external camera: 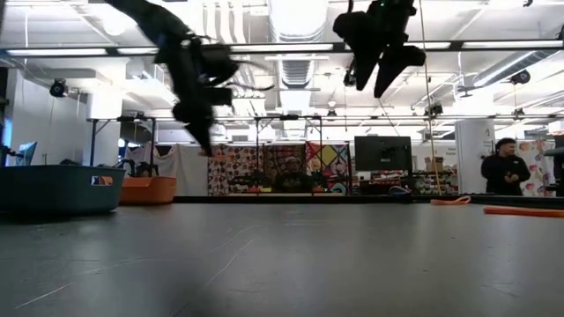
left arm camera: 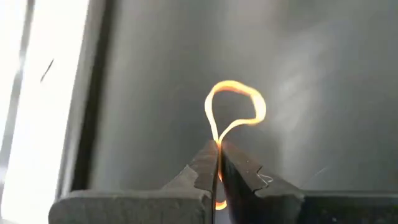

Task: Sort rubber bands into baskets
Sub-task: Put the orange rubber band into the orange bin

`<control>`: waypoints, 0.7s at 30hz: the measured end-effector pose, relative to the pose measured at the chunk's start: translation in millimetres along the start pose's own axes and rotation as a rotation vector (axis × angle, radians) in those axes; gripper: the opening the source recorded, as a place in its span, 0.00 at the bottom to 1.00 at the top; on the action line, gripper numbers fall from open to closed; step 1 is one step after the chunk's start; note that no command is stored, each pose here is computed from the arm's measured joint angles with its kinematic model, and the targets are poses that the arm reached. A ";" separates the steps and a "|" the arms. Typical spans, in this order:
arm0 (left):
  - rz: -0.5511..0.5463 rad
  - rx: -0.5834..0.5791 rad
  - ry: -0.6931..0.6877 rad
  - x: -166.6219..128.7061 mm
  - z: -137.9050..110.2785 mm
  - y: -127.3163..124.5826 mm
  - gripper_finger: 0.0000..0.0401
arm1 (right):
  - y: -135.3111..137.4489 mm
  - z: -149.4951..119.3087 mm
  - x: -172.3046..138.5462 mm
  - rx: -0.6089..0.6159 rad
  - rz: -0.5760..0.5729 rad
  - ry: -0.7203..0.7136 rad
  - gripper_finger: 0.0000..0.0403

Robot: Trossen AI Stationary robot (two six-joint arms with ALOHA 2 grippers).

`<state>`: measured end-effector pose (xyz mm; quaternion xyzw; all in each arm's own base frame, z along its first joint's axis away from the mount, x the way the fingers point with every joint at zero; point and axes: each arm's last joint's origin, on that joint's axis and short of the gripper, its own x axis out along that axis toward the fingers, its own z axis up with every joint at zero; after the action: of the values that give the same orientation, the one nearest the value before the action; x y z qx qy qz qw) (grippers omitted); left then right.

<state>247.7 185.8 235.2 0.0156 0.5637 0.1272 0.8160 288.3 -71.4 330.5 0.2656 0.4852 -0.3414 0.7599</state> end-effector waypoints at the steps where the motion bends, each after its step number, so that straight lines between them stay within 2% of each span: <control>1: 0.033 -0.057 0.008 -4.4 -11.2 8.4 0.00 | -0.9 -0.3 -2.3 0.001 0.000 -0.008 0.54; 5: 0.194 -0.320 0.060 -21.7 -49.5 37.6 0.00 | -3.1 -0.4 -8.9 -0.003 -0.008 -0.051 0.54; 8: 0.295 -0.476 0.160 -29.9 -65.7 48.1 0.00 | -4.1 0.4 -9.5 -0.014 -0.040 -0.078 0.54; 15: 0.365 -0.642 0.341 -15.7 -82.1 64.3 0.00 | -4.1 2.1 -7.0 -0.067 -0.069 -0.092 0.54; 21: 0.345 -0.774 0.418 16.1 -90.5 85.4 0.00 | -3.9 2.3 -6.3 -0.074 -0.070 -0.091 0.54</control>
<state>153.2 261.3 201.9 -0.2222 0.6163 0.4620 0.5978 284.7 -73.9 336.9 0.2042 0.4717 -0.3612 0.7780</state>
